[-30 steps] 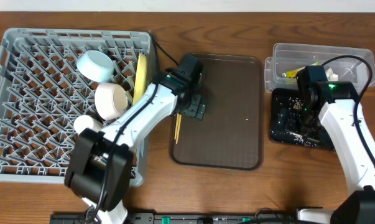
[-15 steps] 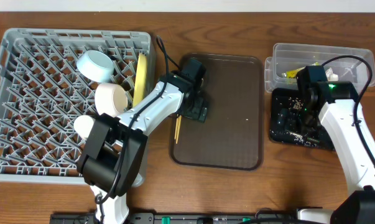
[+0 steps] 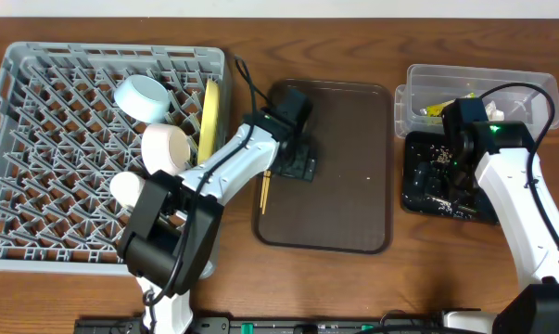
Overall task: Sort waste into correct bins and load items into the dishwasher
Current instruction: 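Grasp one wooden chopstick with the left gripper and lift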
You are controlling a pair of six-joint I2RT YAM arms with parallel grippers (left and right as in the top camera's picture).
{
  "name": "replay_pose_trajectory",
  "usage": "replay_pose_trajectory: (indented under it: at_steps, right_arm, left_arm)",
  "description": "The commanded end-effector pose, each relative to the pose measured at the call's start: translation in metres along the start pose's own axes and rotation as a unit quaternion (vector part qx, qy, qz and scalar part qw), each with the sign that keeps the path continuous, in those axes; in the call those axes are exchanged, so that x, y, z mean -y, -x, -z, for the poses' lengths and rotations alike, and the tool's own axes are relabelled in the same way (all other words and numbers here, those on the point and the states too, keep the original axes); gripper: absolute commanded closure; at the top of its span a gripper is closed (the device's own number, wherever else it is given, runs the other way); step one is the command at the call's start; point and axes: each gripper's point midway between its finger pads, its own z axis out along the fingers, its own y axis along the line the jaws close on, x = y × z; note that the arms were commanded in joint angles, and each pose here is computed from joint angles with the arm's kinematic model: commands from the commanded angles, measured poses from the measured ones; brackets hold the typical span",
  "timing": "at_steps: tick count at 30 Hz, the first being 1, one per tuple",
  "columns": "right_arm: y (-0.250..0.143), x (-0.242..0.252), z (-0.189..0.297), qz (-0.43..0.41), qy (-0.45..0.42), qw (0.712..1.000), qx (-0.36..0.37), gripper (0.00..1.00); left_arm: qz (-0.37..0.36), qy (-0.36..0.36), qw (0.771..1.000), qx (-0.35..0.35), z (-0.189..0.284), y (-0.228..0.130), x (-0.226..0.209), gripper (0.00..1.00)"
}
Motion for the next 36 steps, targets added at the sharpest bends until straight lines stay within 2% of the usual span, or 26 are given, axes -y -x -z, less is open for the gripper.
replay_pose_trajectory:
  at_steps: [1, 10, 13, 36]
  right_arm:
    - [0.002, 0.001, 0.002, -0.002, 0.001, 1.0, 0.001, 0.01]
    - [0.0, 0.001, 0.002, -0.002, -0.001, 1.0, -0.002, 0.01]
    - [0.0, 0.001, 0.002, -0.002, 0.0, 1.0, -0.002, 0.01]
    - [-0.003, 0.003, 0.002, -0.001, -0.003, 1.0, -0.007, 0.01]
  left_arm:
    - [0.0, 0.002, 1.0, -0.008, -0.008, -0.005, 0.004, 0.08]
    - [0.002, 0.044, 0.999, 0.011, -0.008, 0.003, -0.01, 0.12]
    - [0.026, 0.054, 0.998, 0.015, -0.008, 0.003, -0.014, 0.16]
    - [0.031, 0.056, 0.998, -0.018, -0.032, -0.009, -0.015, 0.16]
